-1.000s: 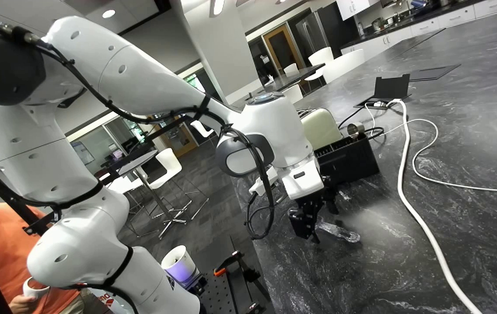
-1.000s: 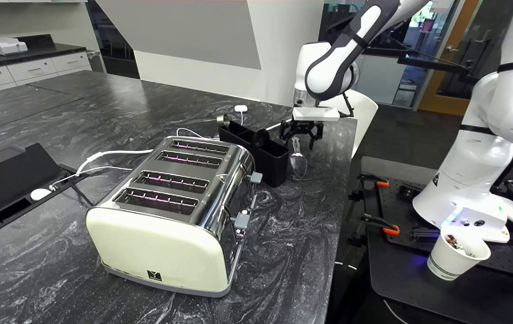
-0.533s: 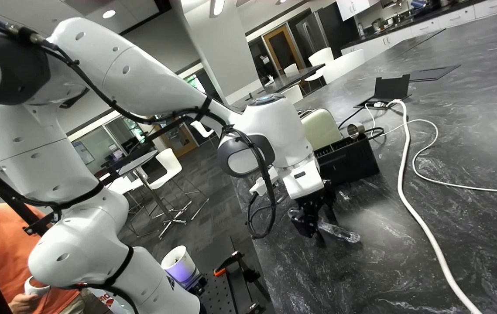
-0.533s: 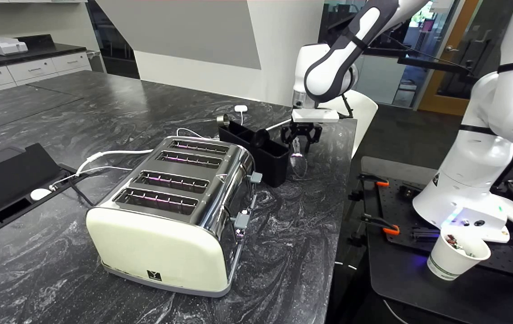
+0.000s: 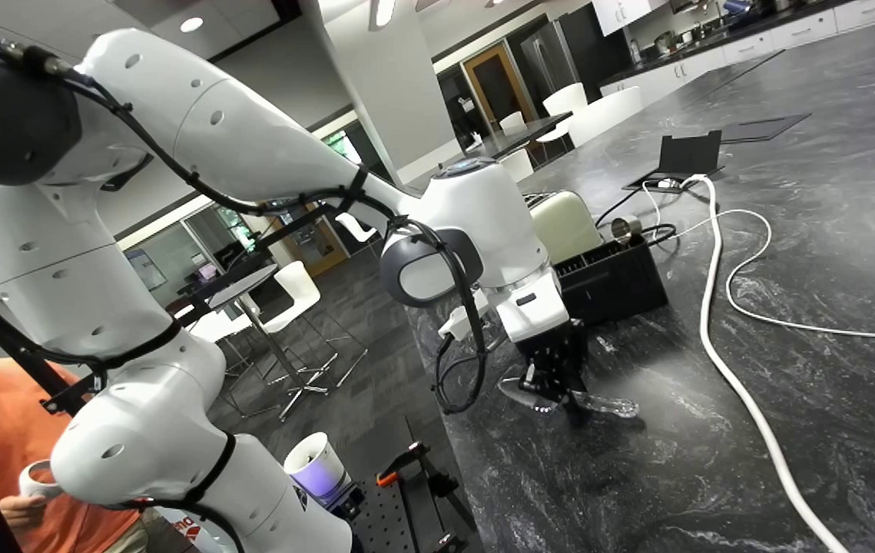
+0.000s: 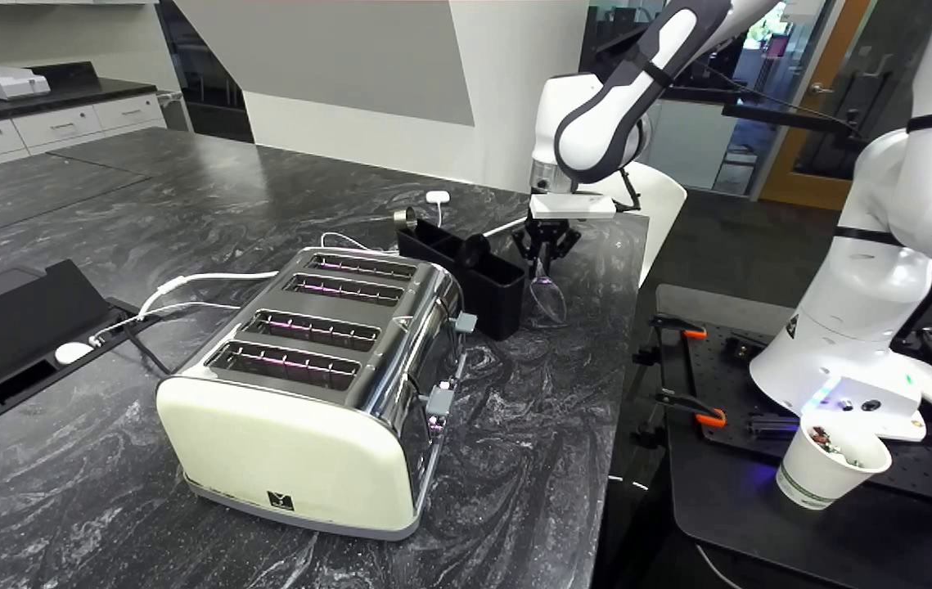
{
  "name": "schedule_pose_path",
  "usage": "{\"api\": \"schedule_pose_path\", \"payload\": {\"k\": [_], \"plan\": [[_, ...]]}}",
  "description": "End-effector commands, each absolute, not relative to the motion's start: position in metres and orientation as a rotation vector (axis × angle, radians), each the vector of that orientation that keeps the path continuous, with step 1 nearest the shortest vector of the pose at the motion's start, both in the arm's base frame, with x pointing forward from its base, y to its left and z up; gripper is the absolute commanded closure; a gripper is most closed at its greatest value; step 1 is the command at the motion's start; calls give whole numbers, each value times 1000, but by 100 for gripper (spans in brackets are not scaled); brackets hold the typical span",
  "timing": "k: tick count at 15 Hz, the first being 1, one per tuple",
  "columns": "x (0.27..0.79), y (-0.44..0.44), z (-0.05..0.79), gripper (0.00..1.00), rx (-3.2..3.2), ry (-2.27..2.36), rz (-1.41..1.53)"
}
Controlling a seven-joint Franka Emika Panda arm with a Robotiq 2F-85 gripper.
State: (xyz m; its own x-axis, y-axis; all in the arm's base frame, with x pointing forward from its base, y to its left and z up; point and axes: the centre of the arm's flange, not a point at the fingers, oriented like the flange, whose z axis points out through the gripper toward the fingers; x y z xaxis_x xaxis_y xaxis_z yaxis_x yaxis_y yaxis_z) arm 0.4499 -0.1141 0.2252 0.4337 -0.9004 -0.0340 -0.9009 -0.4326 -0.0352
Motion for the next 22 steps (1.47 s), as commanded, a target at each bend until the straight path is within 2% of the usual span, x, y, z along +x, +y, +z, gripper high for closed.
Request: {"api": "schedule_pose_path", "payload": {"k": [1, 8, 11, 16, 17, 21, 22], "plan": [[447, -109, 260, 94, -2619, 1644, 25], [442, -122, 373, 94, -2461, 1420, 205], [447, -122, 415, 94, -2316, 1296, 193], [475, -114, 432, 94, -2081, 1102, 202], [457, -111, 435, 77, -2134, 1176, 157], [467, -109, 429, 77, -2098, 1131, 167], [468, -109, 429, 94, -2099, 1129, 167]]}}
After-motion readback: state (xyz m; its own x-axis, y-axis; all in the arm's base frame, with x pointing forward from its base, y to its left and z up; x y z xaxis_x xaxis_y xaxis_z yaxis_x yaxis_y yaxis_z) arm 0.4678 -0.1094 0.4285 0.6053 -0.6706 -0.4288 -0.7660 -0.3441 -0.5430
